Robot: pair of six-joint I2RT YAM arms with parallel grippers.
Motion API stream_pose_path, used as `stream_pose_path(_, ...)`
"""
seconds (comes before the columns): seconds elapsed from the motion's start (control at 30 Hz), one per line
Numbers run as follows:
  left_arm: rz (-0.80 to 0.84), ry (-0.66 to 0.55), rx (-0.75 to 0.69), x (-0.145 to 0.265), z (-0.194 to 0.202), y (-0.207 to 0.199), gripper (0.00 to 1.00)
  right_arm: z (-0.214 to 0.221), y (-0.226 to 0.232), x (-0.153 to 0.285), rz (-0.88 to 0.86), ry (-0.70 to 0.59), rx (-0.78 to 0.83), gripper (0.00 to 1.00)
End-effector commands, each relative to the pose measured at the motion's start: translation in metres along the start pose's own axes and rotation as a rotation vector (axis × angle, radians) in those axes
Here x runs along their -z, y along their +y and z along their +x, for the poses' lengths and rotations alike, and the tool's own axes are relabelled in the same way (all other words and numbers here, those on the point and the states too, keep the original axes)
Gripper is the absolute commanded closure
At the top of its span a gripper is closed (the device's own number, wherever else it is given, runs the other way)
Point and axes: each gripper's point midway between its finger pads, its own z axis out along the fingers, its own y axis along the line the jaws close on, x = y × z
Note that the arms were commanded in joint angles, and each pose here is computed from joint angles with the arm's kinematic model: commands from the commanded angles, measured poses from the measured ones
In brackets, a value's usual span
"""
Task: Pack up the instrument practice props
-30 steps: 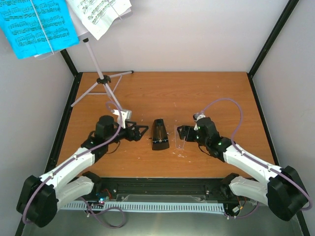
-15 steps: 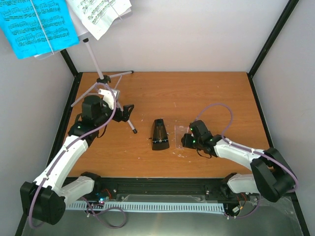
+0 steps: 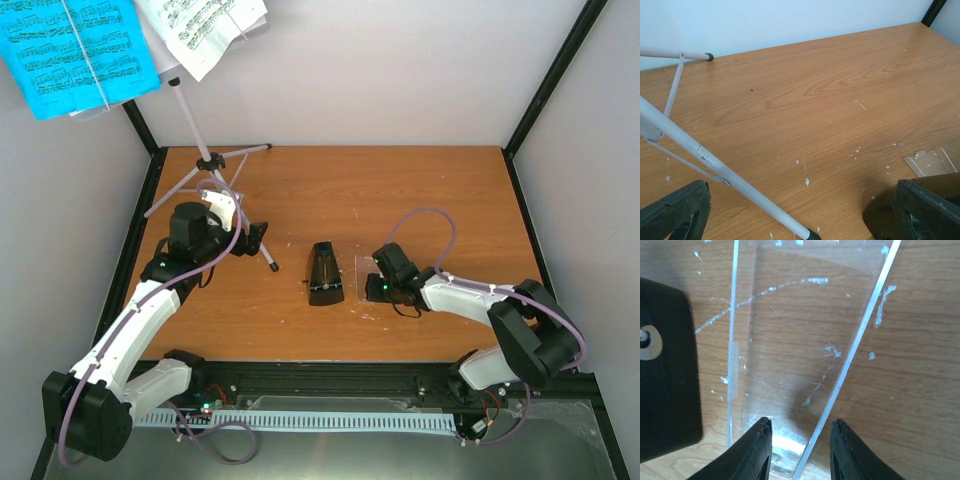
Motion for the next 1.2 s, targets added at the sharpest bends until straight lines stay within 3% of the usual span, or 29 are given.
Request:
stream_pose_path(0.0,-0.017,-0.039,-0.028,0.006,-0.012,0.002,0.01,0.0,-0.004,-0.003,0.059,-0.001,0.035,0.68)
stream_pose_path(0.27,-0.019,-0.039,-0.028,0.007,-0.012,0.002,0.0,0.004,-0.008,-0.011,0.124,0.0,0.063,0.74)
stream_pose_path(0.6,-0.016,-0.056,-0.031,0.011,-0.016,0.001,0.0,0.002,-0.033,-0.006,0.334,-0.05,0.12,0.82)
stream_pose_path(0.87,-0.028,-0.071,-0.034,0.014,-0.018,0.002,0.01,0.001,-0.033,0.0,0.317,-0.078,0.087,0.97)
stream_pose_path(1.17,-0.075,-0.063,-0.046,0.012,-0.017,0.011,0.0,-0.026,-0.041,0.05,0.345,-0.274,0.036,0.97)
